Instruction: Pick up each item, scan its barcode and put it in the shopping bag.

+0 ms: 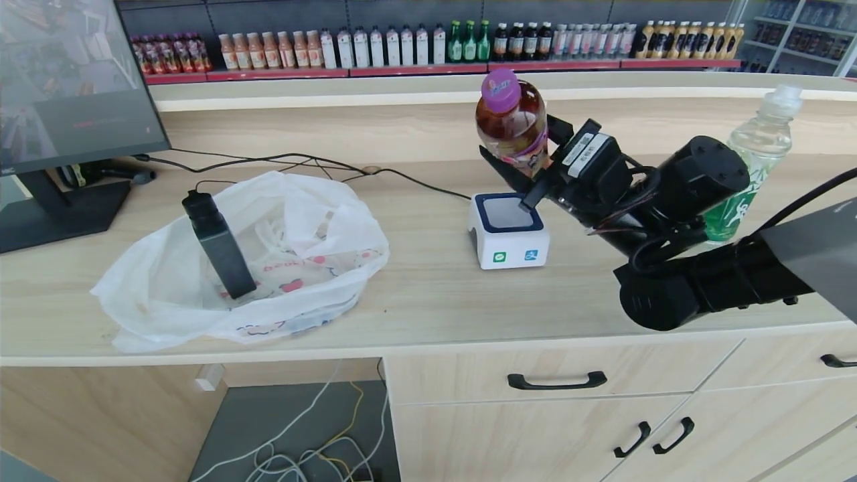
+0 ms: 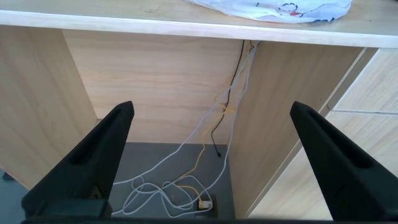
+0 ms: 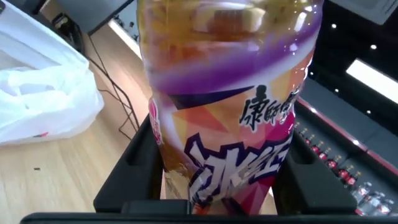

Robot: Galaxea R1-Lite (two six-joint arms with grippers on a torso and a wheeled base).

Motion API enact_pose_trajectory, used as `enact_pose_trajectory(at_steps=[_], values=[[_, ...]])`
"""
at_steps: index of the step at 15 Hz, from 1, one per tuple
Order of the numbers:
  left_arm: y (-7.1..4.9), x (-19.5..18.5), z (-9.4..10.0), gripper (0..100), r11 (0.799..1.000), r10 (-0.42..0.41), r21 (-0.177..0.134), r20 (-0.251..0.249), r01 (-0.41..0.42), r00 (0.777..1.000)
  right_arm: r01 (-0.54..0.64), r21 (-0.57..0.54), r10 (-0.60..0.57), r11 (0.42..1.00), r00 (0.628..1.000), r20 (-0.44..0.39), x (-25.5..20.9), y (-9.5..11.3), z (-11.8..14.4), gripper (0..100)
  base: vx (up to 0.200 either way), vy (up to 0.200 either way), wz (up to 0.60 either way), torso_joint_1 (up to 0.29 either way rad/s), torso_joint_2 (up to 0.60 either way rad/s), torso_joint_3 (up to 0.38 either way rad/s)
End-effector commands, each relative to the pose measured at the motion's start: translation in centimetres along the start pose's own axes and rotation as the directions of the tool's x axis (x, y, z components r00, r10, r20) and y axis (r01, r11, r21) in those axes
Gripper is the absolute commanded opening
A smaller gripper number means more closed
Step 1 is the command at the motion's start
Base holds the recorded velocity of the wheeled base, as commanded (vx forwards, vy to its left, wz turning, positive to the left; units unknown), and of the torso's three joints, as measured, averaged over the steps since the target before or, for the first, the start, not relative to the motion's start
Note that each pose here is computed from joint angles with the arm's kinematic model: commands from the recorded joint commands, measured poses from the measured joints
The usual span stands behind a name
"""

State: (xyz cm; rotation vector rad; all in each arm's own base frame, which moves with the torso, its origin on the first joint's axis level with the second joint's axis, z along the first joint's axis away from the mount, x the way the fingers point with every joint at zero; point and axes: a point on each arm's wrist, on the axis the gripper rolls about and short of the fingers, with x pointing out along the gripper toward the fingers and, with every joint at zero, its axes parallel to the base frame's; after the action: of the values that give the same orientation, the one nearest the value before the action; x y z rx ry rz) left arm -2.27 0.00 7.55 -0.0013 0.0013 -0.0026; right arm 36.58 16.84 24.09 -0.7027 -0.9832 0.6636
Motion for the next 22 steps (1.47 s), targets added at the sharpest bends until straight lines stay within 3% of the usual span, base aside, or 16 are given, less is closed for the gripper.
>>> enact_pose_trajectory(at_steps=[1,2,6,8,14,22], values=[[0.0,0.0,0.0,100,1.0,-0.001,0.0,0.0,0.001,1.0,-0.026,-0.047,0.027,0.999,0.999,0.019,0.1,-0.9,0.1,0,0.0,0.0,0.0,0.0,0.0,0.0],[0.0,0.0,0.0,100,1.0,-0.001,0.0,0.0,0.001,1.0,-0.098,-0.084,0.1,0.992,0.995,0.018,-0.5,-0.8,-0.6,0,0.0,0.0,0.0,0.0,0.0,0.0],[0.0,0.0,0.0,100,1.0,-0.001,0.0,0.0,0.001,1.0,-0.122,-0.095,0.121,0.988,0.993,-0.015,-1.7,-1.7,-2.4,0,0.0,0.0,0.0,0.0,0.0,0.0],[0.0,0.0,0.0,100,1.0,-0.001,0.0,0.0,0.001,1.0,-0.151,-0.09,0.151,0.985,0.989,-0.004,-1.8,-1.1,-2.9,0,0.0,0.0,0.0,0.0,0.0,0.0],[0.0,0.0,0.0,100,1.0,-0.001,0.0,0.0,0.001,1.0,-0.172,-0.101,0.174,0.98,0.985,0.019,-1.8,-0.9,-2.8,0,0.0,0.0,0.0,0.0,0.0,0.0],[0.0,0.0,0.0,100,1.0,-0.001,0.0,0.0,0.001,1.0,-0.215,-0.073,0.218,0.974,0.975,0.042,-1.1,1.8,-2.4,0,0.0,0.0,0.0,0.0,0.0,0.0]])
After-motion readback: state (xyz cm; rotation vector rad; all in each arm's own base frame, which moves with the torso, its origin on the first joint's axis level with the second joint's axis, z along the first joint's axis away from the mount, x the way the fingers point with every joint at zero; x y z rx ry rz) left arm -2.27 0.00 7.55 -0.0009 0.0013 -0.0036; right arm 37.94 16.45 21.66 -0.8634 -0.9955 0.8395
